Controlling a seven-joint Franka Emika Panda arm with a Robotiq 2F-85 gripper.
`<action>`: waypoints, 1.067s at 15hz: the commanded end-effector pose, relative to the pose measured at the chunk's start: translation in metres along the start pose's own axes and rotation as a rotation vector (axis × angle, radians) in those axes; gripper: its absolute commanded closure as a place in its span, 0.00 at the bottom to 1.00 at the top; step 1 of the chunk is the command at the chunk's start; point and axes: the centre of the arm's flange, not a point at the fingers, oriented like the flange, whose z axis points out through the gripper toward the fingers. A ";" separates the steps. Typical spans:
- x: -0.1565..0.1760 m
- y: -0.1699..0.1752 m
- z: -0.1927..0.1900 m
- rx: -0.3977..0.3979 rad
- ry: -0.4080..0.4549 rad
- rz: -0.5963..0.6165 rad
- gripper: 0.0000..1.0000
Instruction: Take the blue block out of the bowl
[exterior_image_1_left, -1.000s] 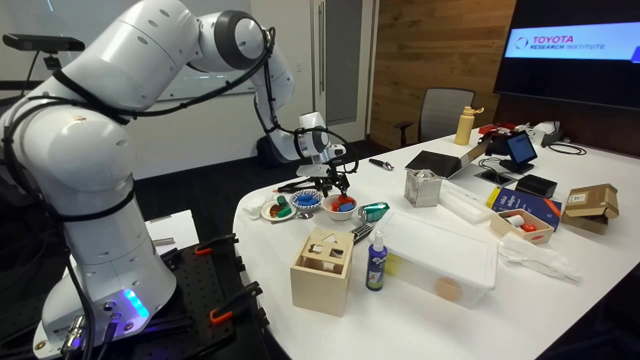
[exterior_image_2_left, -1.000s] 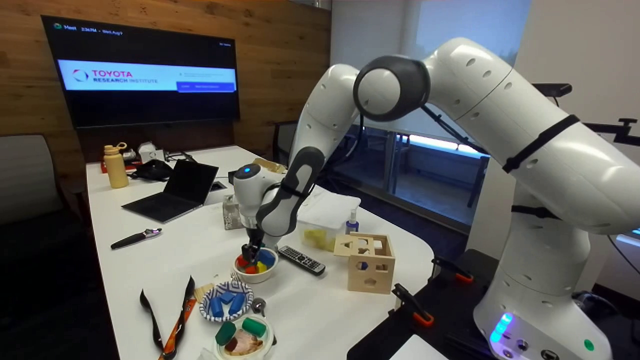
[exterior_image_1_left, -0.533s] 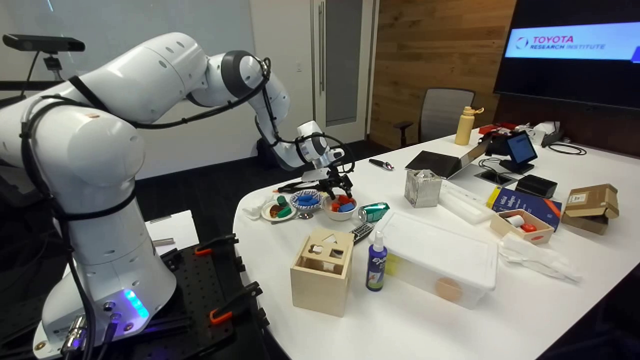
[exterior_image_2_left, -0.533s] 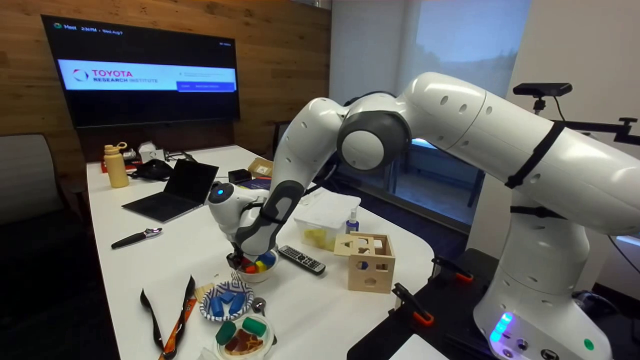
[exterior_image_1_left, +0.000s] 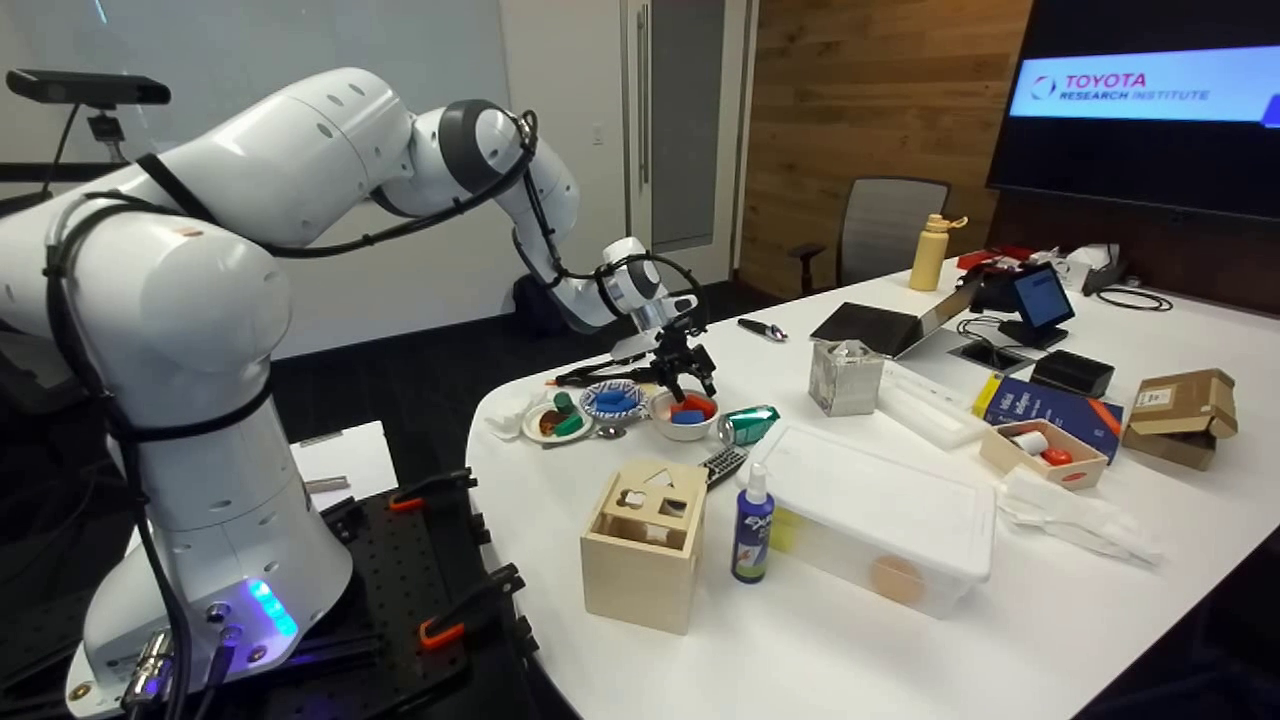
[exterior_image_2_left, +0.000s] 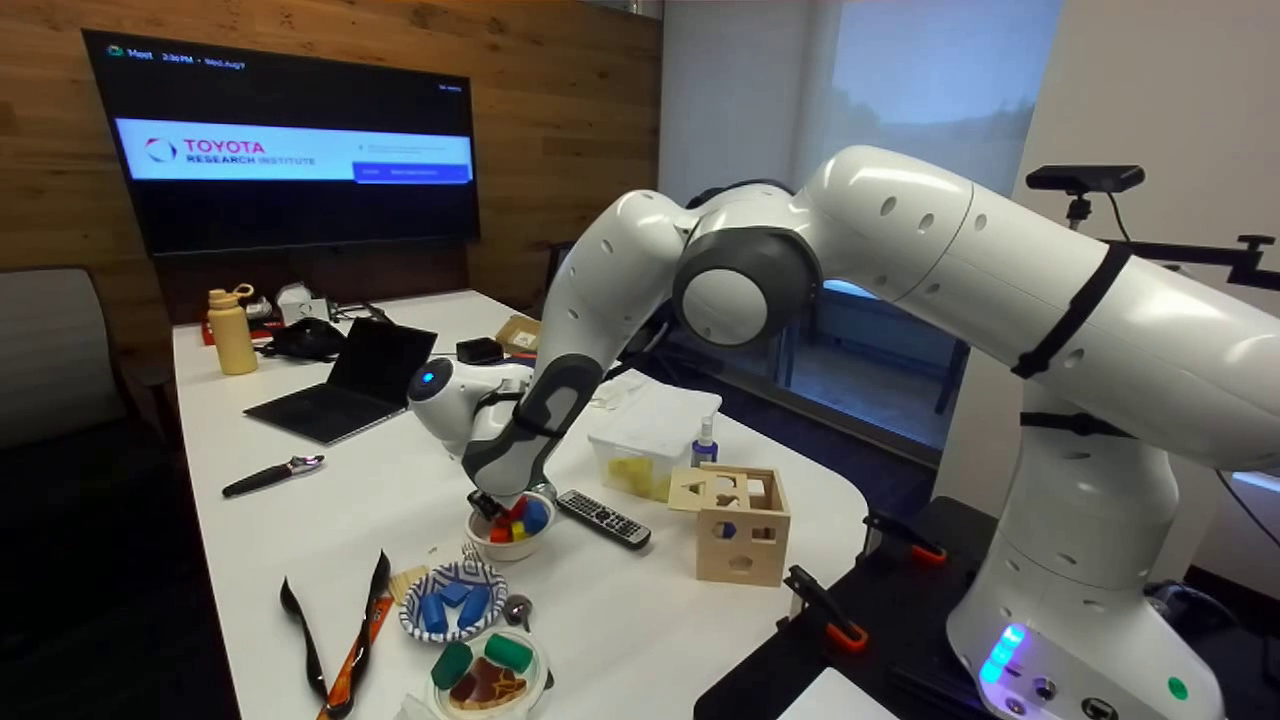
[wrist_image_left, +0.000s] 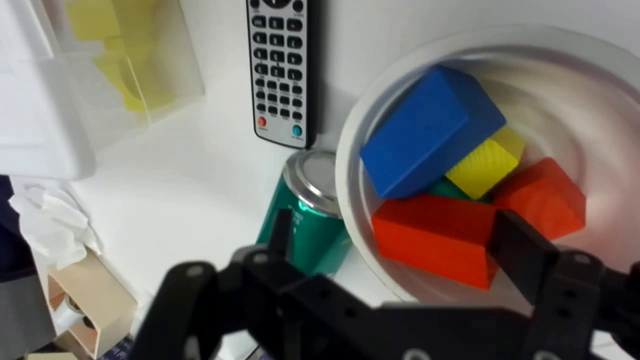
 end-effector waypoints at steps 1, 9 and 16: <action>-0.011 0.000 0.000 0.000 -0.086 0.016 0.00; -0.022 -0.008 0.003 0.019 -0.187 0.014 0.00; -0.020 -0.007 0.012 0.020 -0.184 0.023 0.00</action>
